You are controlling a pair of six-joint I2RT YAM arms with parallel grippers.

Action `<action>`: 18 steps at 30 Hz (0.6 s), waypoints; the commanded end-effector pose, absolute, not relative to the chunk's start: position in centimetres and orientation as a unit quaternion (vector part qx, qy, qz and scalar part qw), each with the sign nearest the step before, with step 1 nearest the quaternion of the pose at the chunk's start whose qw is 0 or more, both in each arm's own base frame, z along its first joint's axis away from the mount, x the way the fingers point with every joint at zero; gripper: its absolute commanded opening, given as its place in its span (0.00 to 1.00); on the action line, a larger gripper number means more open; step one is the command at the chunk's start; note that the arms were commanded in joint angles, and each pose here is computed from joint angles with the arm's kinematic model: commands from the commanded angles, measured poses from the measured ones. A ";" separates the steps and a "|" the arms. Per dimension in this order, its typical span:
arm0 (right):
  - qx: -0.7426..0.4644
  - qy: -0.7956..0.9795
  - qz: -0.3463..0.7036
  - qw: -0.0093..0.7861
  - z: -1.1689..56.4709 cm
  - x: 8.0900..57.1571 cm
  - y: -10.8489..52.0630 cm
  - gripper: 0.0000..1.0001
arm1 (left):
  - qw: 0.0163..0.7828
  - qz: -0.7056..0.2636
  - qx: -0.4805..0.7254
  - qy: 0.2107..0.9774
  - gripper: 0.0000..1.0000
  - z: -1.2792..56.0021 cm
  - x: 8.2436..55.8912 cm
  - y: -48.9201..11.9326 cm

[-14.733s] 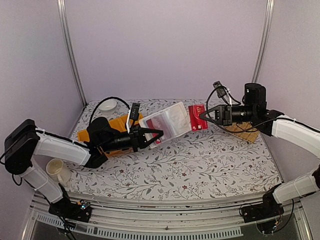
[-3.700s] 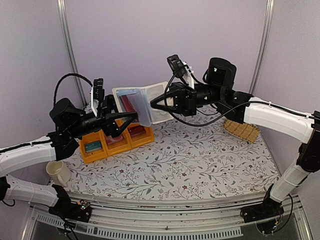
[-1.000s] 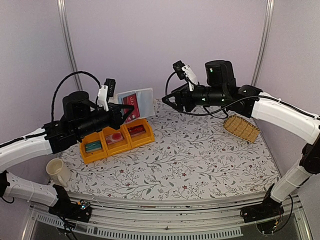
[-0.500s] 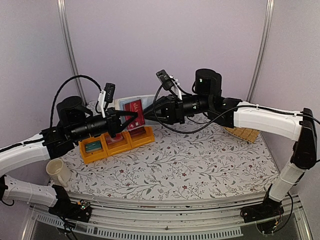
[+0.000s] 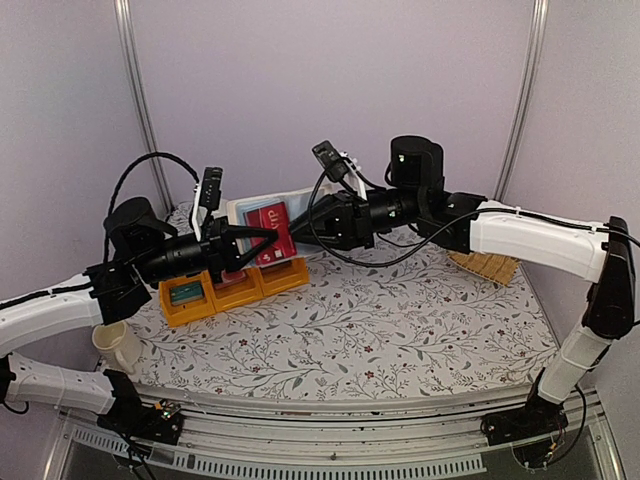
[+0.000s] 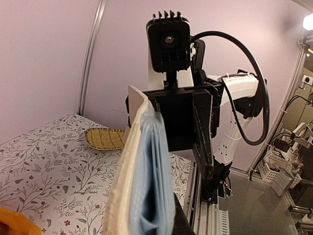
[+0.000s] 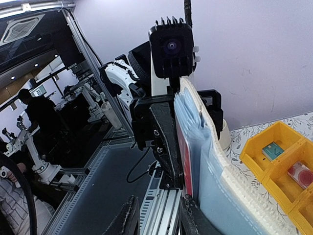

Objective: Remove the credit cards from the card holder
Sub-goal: Remove the credit card from the card slot.

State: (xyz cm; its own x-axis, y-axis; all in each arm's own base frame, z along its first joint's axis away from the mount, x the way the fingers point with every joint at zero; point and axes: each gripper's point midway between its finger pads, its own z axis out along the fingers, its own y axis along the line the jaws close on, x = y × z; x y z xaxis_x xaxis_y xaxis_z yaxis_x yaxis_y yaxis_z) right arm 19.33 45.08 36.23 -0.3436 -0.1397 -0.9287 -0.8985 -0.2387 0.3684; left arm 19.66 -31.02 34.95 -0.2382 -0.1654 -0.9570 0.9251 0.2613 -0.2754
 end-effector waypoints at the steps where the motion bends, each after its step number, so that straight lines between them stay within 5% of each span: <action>1: -0.474 0.555 0.601 0.326 36.9 20.6 44.9 0.30 | 0.524 -0.564 0.374 0.518 0.00 37.5 16.4 -31.5; 9: -0.461 0.580 0.552 0.383 38.0 22.1 43.3 0.34 | 0.531 -0.551 0.369 0.528 0.00 37.1 16.8 -31.2; 18: -0.478 0.566 0.577 0.344 37.1 20.8 44.9 0.30 | 0.529 -0.555 0.361 0.531 0.00 37.1 17.3 -31.7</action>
State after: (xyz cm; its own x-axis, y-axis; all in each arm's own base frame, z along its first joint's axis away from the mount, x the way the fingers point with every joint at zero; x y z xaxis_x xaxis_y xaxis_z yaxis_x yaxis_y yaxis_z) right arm 20.34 43.87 37.80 -0.2989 -0.1266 -0.9458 -0.9401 -0.1313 0.3147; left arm 18.67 -31.42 35.54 -0.2221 -0.1709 -0.9599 0.9478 0.1931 -0.2536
